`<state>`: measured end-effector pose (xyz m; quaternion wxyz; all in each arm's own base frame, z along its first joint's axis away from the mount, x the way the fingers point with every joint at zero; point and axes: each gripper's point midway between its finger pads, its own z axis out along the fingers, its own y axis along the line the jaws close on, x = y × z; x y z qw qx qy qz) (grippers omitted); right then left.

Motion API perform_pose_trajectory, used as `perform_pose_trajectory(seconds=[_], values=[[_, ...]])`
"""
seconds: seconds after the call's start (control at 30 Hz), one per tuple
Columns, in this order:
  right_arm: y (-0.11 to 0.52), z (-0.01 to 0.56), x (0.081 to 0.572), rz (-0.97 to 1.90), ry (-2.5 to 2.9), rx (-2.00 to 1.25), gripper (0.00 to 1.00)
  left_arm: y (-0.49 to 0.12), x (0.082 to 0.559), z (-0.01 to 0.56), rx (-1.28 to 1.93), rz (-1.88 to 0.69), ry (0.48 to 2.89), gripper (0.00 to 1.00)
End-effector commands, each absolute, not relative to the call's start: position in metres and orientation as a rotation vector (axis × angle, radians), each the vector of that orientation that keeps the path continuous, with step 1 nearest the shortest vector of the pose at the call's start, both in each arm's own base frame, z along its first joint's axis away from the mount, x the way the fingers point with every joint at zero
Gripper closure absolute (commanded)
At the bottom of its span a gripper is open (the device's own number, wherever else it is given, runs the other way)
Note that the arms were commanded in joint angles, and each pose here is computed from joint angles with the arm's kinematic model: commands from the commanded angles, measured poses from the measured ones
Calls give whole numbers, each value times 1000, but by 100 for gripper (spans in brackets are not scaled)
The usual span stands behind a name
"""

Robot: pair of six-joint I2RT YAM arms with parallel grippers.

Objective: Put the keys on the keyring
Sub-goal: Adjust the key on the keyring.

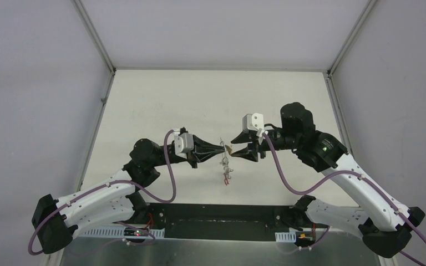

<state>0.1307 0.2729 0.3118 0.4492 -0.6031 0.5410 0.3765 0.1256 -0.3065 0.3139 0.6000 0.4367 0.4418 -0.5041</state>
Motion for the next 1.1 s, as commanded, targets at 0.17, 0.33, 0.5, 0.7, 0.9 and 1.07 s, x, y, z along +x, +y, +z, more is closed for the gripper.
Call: perform_pose_trajectory(seconds=[0.17, 0.33, 0.5, 0.7, 0.9, 1.07], values=[[276, 328, 127, 931, 1223, -1489, 57, -303, 117, 349, 964, -1191, 878, 100], [276, 328, 127, 931, 1224, -1489, 57, -303, 117, 347, 963, -1191, 889, 100], [278, 338, 117, 977, 1147, -1512, 84, -303, 118, 344, 968, -1193, 904, 100], [279, 344, 116, 977, 1118, -1513, 65, -303, 118, 343, 969, -1192, 911, 100], [279, 342, 113, 991, 1099, -1524, 68, -303, 119, 343, 968, -1191, 914, 100], [278, 340, 113, 983, 1098, -1521, 86, -303, 119, 343, 964, -1193, 921, 100]])
